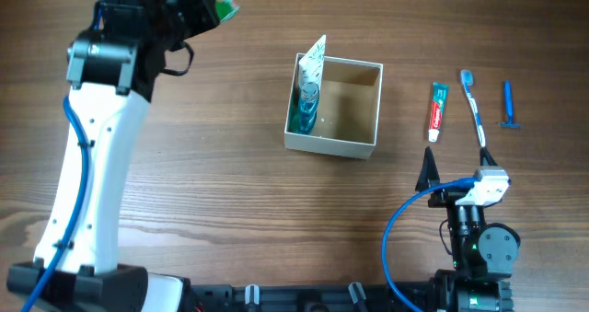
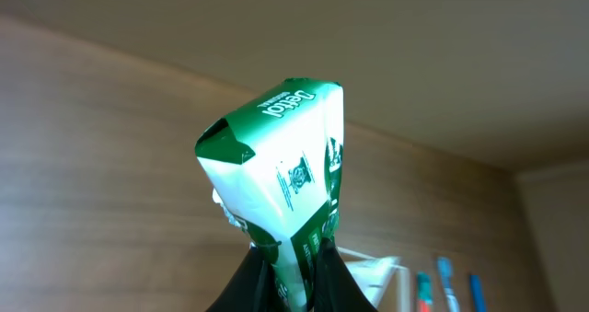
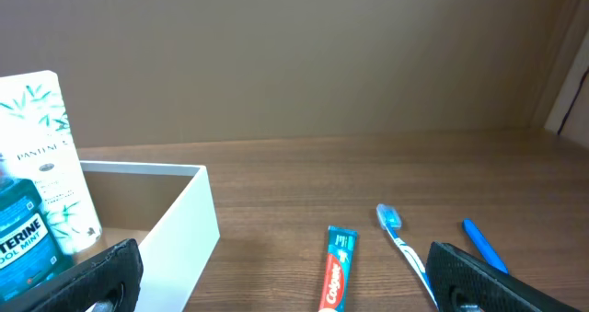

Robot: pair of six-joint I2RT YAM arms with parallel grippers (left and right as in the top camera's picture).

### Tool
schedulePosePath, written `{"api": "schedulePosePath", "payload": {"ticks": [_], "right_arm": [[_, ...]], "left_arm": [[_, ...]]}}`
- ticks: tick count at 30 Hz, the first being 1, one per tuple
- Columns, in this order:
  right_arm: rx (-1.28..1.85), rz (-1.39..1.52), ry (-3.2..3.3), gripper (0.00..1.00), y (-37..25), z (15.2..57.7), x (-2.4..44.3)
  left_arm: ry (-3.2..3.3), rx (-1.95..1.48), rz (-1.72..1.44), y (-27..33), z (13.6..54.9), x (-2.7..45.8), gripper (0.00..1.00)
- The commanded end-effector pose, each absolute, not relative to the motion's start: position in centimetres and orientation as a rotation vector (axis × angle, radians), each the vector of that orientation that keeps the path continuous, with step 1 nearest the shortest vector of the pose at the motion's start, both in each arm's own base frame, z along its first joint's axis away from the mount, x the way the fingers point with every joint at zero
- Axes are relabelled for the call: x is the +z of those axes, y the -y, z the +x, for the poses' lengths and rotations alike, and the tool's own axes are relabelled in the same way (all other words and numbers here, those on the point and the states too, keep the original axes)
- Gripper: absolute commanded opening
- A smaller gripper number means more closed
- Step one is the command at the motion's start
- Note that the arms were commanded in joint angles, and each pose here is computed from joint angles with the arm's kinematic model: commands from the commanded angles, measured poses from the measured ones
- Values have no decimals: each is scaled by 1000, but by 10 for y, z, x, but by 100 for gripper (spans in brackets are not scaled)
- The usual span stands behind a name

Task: Pack container
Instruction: 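Carry the soap over the box and drop it inside, then retract the left gripper away from the box to the left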

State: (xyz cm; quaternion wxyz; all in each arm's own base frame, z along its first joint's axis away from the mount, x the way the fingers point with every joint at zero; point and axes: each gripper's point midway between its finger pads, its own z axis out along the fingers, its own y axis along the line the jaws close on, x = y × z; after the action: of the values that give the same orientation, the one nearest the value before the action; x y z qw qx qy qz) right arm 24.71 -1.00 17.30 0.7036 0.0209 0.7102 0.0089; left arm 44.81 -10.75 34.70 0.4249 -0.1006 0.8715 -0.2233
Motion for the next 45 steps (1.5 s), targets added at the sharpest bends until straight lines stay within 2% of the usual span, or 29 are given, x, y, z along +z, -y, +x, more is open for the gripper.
{"api": "schedulePosePath", "payload": {"ticks": [1,12,21,28,33,45], "right_arm": [[21,65,-1576,100,11,247,173],[21,65,-1576,100,11,247,173],[22,66,-1576,100,11,247,173],[21,65,-1576,100,11,247,173],[21,65,-1576,100,11,247,173],[21,65,-1576,100,11,247,173]], "left_arm": [[-2091,-658,-125,148,432,384,10],[-2097,-816,100,248,398,385,13],[-2268,-833,201,301,383,328,17],[-2405,-795,226,317,379,282,23],[-2437,-793,210,320,378,272,25],[-2397,-787,167,304,392,282,57]]}}
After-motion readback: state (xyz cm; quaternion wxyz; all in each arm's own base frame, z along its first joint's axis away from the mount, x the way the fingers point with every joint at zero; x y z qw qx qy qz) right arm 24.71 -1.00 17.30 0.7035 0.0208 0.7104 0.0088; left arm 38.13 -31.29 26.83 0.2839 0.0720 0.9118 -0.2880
